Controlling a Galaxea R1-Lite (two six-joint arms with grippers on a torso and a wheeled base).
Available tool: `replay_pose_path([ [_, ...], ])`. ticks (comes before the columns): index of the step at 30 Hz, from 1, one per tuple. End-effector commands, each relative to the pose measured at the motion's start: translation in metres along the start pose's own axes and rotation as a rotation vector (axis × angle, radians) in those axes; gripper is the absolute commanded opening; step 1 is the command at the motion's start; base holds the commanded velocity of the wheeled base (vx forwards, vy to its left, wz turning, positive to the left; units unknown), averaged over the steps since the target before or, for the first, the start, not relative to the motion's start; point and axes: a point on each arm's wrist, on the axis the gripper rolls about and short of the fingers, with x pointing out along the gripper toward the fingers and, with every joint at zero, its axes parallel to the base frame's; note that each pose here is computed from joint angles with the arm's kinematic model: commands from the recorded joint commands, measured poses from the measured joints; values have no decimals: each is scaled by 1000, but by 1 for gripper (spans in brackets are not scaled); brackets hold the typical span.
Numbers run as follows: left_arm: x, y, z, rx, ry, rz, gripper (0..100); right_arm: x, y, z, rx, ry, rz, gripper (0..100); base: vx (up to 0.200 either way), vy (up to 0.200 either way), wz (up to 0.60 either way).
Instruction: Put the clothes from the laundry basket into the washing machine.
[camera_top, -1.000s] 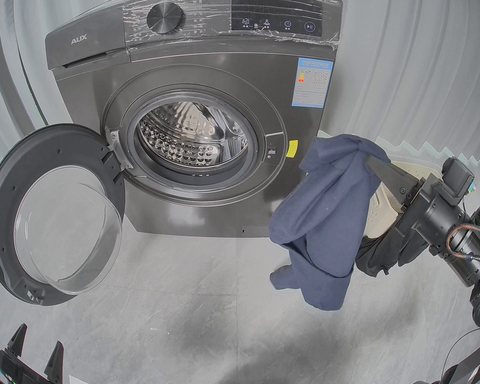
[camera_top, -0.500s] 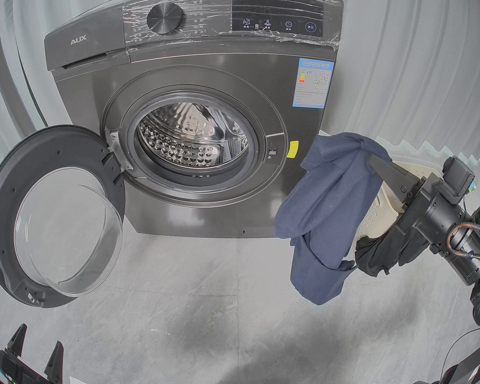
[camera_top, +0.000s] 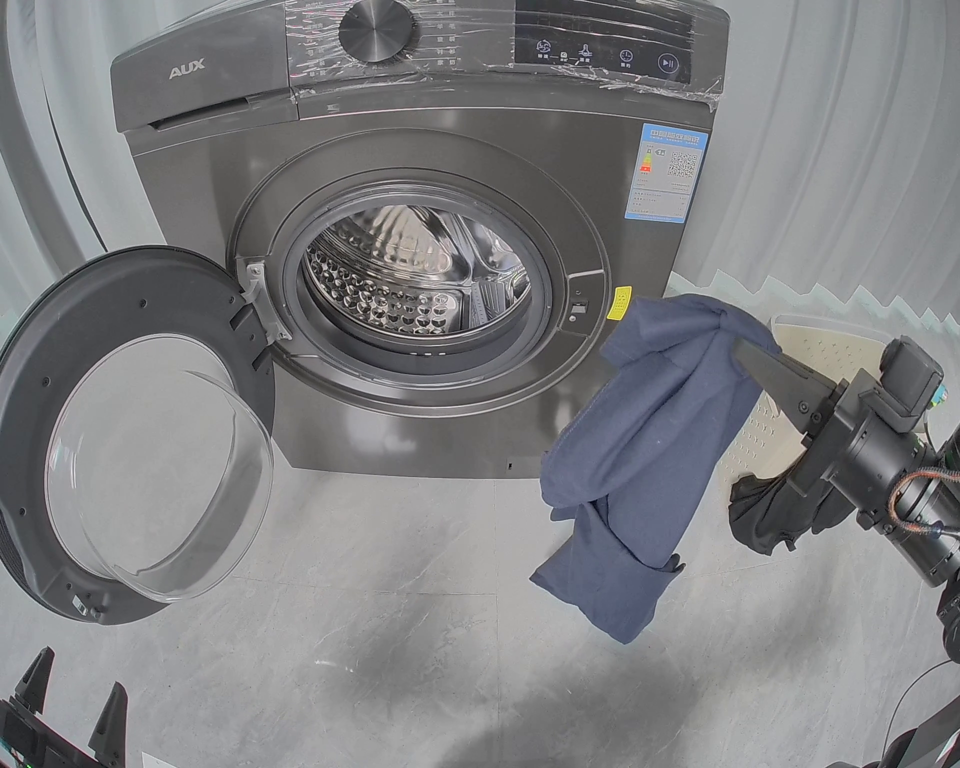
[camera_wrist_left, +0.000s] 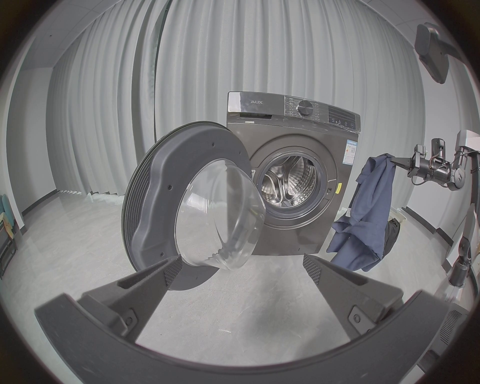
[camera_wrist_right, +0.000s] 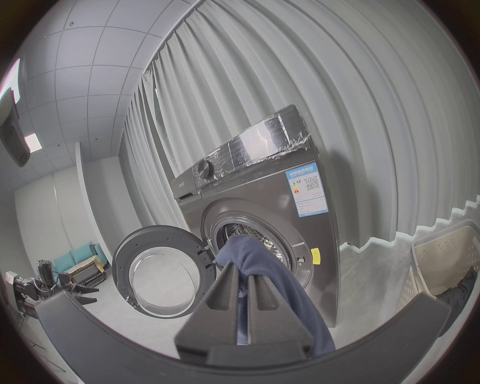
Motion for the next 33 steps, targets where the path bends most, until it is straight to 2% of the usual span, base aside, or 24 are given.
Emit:
replay_pose_path([
  [1, 0, 0, -4, -1, 1, 0, 100, -2, 0, 1, -7, -5, -18, 0, 0, 0, 0],
  [6, 0, 0, -4, -1, 1, 0, 100, 2, 0, 6, 0, -32, -59, 0, 0, 0, 0],
  [14, 0, 0, -4, -1, 3, 1, 100, 1, 2, -3, 7, 5, -37, 0, 0, 0, 0],
  [17, 0, 0, -4, -1, 1, 0, 100, -1, 2, -6, 28, 21, -27, 0, 0, 0, 0],
  [33, 0, 0, -4, 2, 4, -1, 100, 2, 3, -3, 25, 7, -6, 0, 0, 0, 0],
])
